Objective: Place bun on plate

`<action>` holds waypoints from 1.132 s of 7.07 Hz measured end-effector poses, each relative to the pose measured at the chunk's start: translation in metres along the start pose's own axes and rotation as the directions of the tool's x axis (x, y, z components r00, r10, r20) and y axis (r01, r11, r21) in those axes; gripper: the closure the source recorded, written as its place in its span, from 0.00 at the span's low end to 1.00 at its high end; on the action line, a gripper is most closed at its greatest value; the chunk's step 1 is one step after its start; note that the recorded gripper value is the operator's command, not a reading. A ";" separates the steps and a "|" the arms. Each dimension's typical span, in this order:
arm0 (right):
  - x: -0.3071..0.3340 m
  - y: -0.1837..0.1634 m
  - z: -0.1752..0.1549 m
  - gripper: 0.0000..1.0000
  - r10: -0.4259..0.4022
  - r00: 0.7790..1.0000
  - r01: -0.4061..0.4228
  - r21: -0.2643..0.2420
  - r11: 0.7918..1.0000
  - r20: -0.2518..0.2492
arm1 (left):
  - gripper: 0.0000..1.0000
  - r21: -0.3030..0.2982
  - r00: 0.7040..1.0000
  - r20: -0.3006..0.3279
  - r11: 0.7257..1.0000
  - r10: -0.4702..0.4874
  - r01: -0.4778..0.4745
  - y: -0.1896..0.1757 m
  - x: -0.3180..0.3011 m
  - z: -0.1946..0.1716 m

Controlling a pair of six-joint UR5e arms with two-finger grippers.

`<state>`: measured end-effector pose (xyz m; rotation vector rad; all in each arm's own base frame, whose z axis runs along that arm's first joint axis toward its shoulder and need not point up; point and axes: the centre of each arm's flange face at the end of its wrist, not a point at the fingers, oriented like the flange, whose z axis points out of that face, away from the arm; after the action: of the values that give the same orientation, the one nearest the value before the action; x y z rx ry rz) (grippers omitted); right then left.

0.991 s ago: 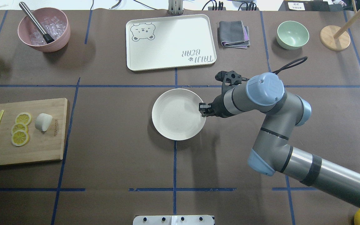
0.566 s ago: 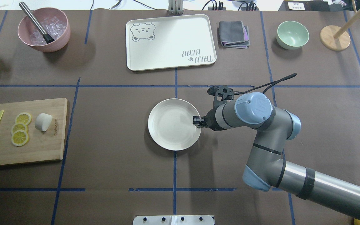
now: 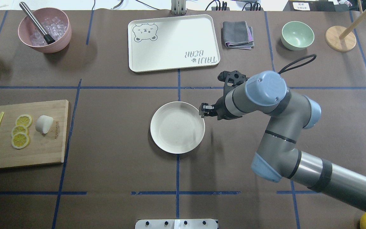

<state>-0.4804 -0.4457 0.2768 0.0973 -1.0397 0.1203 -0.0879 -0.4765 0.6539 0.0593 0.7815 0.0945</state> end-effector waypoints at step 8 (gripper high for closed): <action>0.367 -0.142 -0.235 0.00 -0.417 0.873 0.370 -0.214 0.904 -0.254 | 0.00 0.062 0.994 0.018 0.992 0.110 -0.111 -0.020 0.023 0.002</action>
<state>-0.0752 -0.5345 0.4727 0.1409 -0.7084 -0.3153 -0.0694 -0.4938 0.6374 0.1628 0.7664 0.1744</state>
